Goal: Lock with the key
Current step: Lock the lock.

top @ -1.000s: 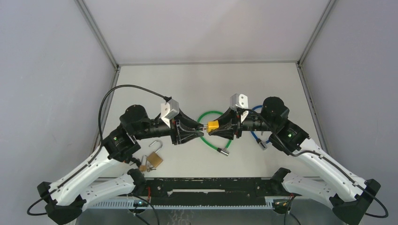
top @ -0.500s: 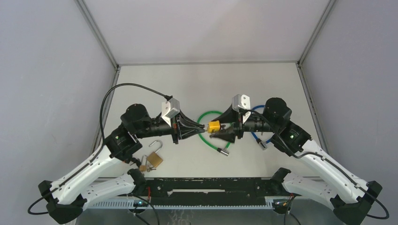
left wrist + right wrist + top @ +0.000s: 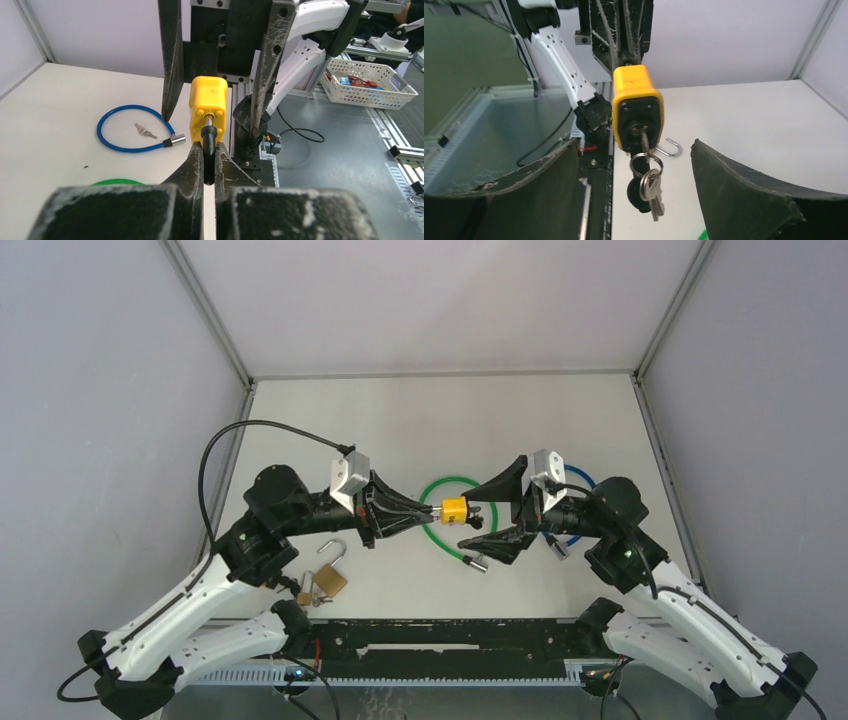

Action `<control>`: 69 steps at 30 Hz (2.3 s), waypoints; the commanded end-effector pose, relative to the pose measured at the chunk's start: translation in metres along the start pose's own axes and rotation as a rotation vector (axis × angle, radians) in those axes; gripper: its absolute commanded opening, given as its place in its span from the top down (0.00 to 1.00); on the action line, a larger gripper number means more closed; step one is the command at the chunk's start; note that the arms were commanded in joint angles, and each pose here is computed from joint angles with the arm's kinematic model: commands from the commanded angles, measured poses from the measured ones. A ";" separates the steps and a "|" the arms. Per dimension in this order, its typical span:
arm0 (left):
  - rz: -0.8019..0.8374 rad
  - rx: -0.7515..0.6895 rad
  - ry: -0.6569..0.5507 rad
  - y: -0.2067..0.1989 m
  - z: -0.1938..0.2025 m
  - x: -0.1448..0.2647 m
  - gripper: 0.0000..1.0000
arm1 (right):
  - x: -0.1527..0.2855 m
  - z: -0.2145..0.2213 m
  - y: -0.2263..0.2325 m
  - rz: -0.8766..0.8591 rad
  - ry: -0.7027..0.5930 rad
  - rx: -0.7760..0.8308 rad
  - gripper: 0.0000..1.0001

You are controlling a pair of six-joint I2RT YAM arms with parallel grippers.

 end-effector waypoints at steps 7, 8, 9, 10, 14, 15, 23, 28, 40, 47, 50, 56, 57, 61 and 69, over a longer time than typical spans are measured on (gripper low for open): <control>0.076 -0.060 -0.104 -0.013 -0.020 0.003 1.00 | -0.010 -0.030 -0.002 -0.035 -0.176 -0.036 0.27; 0.076 -0.060 -0.105 -0.014 -0.021 0.003 1.00 | -0.010 -0.031 -0.001 -0.045 -0.178 -0.037 0.29; 0.077 -0.059 -0.104 -0.014 -0.020 0.003 1.00 | -0.011 -0.031 -0.001 -0.054 -0.184 -0.036 0.32; 0.077 -0.058 -0.105 -0.014 -0.021 0.003 1.00 | -0.012 -0.031 -0.002 -0.060 -0.184 -0.039 0.36; 0.077 -0.056 -0.104 -0.013 -0.021 0.002 1.00 | -0.015 -0.029 -0.003 -0.077 -0.181 -0.059 0.48; 0.076 -0.054 -0.104 -0.013 -0.020 0.002 1.00 | -0.016 -0.029 -0.003 -0.081 -0.179 -0.063 0.49; 0.064 -0.029 -0.106 -0.009 -0.015 0.000 1.00 | -0.019 -0.029 -0.001 -0.097 -0.178 -0.072 1.00; 0.031 0.000 -0.123 -0.004 -0.006 0.001 0.61 | -0.013 -0.029 0.000 -0.096 -0.165 -0.071 1.00; -0.044 0.007 -0.146 0.006 0.004 0.015 0.45 | -0.004 -0.041 -0.001 -0.081 -0.150 -0.058 1.00; 0.012 0.071 -0.120 0.005 0.015 0.002 0.48 | -0.003 -0.046 -0.002 -0.062 -0.156 -0.048 1.00; 0.012 0.079 -0.110 0.006 0.018 -0.002 0.48 | -0.003 -0.046 -0.002 -0.065 -0.160 -0.045 1.00; 0.012 0.078 -0.122 0.006 0.014 -0.004 0.76 | -0.004 -0.045 -0.002 -0.074 -0.156 -0.045 1.00; 0.020 0.076 -0.123 0.005 0.014 -0.004 0.79 | -0.004 -0.045 -0.002 -0.073 -0.152 -0.046 1.00; 0.051 0.044 -0.118 0.001 0.013 -0.001 0.63 | -0.002 -0.042 -0.002 -0.065 -0.136 -0.046 1.00; 0.033 0.029 -0.086 0.002 0.014 0.002 0.87 | 0.000 -0.045 0.000 -0.062 -0.133 -0.036 1.00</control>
Point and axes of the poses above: each gripper's point midway between its finger pads, its own x axis back along the fingers, its own y axis along the line the jaws close on, z = x × y, the point moved 8 cm from there along x, back along the fingers, and after that the axes turned 9 degrees about x, right-handed, at the moved point
